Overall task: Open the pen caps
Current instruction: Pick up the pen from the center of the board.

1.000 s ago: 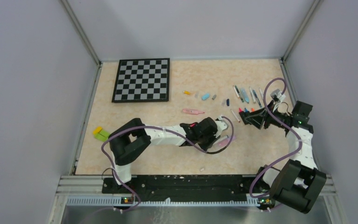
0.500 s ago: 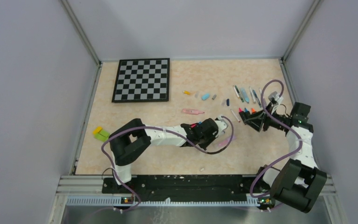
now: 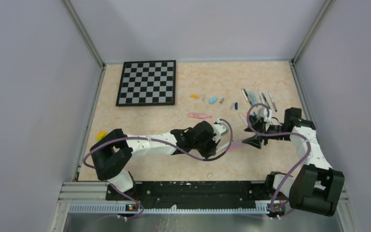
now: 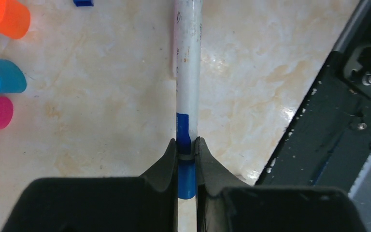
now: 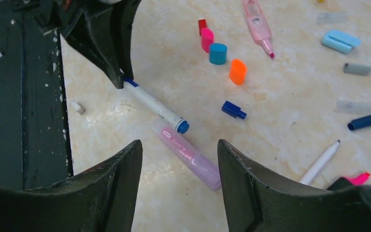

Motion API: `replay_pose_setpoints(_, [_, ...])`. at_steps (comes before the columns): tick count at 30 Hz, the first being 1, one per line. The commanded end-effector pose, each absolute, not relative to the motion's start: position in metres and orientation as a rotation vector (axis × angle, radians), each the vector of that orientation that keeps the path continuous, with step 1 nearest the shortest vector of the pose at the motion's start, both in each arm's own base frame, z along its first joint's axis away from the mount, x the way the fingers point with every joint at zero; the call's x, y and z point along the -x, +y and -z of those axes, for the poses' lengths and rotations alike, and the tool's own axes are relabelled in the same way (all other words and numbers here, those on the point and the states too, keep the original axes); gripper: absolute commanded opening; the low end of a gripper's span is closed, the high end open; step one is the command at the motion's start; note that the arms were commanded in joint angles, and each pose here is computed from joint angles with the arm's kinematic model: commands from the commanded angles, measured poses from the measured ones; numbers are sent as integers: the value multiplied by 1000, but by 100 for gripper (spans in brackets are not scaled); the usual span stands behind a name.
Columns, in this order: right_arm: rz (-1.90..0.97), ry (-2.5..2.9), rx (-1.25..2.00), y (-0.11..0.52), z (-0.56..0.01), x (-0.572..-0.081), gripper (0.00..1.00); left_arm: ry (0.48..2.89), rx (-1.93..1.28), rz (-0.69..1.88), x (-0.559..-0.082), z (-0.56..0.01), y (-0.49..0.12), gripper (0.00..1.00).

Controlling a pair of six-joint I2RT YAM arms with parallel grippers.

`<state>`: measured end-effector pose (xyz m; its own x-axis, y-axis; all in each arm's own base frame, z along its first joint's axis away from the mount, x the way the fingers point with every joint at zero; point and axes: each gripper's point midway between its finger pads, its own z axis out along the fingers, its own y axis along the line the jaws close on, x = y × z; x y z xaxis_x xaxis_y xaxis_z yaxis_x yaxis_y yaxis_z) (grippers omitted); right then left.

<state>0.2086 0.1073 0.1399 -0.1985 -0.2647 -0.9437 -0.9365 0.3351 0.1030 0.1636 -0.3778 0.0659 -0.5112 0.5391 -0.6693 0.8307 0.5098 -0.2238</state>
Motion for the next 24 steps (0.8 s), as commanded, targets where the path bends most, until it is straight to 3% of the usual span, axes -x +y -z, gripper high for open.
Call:
replay_pose_setpoints(1, [-846,1432,1365,123,-140,-188,58,2165,-1067,999,-153,-98,-392,0])
replay_pose_setpoints(13, [-679,1024,1781,151,-131,-159,61,2221,-1043,1490,-141,-119,-402,0])
replay_pose_setpoints(24, [-603,1015,2023,165,-90,-151,55,2248,-1041,1634,-137,-119,-418,0])
